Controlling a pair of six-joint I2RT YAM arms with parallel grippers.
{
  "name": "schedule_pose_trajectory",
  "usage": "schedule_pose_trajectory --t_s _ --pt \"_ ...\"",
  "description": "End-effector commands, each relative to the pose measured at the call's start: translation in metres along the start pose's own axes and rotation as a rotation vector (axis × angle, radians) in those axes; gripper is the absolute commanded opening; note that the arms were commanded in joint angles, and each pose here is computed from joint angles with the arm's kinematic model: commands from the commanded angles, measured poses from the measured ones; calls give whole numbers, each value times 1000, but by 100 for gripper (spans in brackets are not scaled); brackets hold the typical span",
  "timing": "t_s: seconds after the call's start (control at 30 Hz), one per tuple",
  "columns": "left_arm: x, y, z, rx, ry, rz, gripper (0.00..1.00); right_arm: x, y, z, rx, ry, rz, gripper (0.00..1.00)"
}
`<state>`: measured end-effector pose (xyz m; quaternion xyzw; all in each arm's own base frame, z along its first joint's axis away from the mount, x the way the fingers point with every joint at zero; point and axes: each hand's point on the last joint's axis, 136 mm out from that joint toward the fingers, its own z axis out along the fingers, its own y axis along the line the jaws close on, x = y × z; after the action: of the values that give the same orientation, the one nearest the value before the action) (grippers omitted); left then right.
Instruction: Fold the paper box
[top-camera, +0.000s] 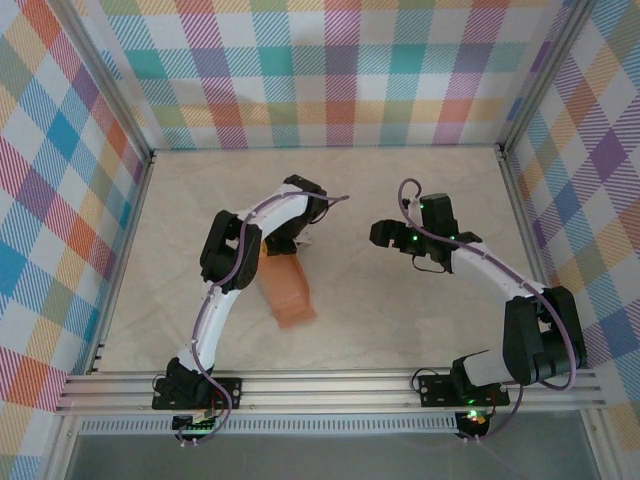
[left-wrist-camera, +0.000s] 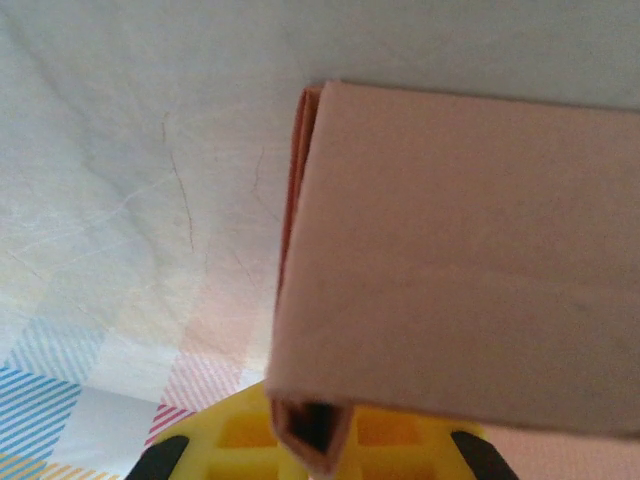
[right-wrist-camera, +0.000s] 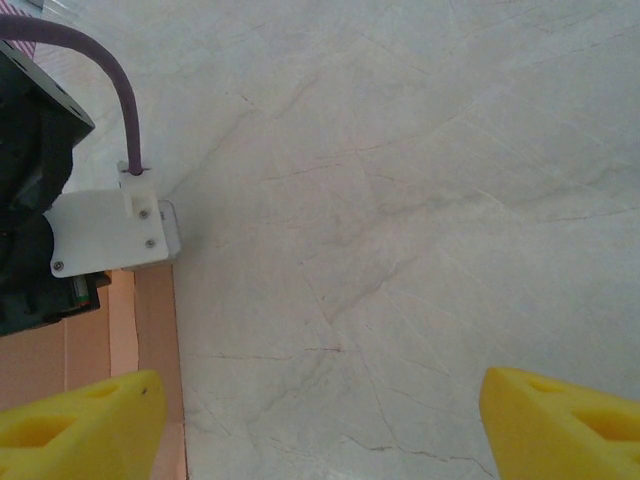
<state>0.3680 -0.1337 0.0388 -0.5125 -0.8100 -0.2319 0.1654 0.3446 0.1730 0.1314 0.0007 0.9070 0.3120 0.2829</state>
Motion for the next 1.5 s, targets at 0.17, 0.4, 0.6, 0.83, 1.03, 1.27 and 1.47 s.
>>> schedule_pose_trajectory --t_s 0.17,0.4,0.6,0.83,1.03,1.27,1.47 --pt "-52 -11 41 15 -73 -74 4 5 4 2 -27 5 -18 82" --pt "-53 -4 14 14 -171 -107 13 6 4 1 -30 4 -15 81" --pt "-46 3 -4 -2 -190 -104 16 5 5 3 -39 7 -8 81" --pt "-37 8 -17 -18 -202 -109 32 5 5 4 -42 8 -7 81" --pt "-33 13 -32 -30 -238 -123 35 5 5 6 -45 11 -4 81" --pt "-23 9 -47 -4 -258 -100 36 6 5 9 -50 17 1 81" --pt "-18 4 -60 26 -303 -93 36 5 5 12 -57 18 5 81"
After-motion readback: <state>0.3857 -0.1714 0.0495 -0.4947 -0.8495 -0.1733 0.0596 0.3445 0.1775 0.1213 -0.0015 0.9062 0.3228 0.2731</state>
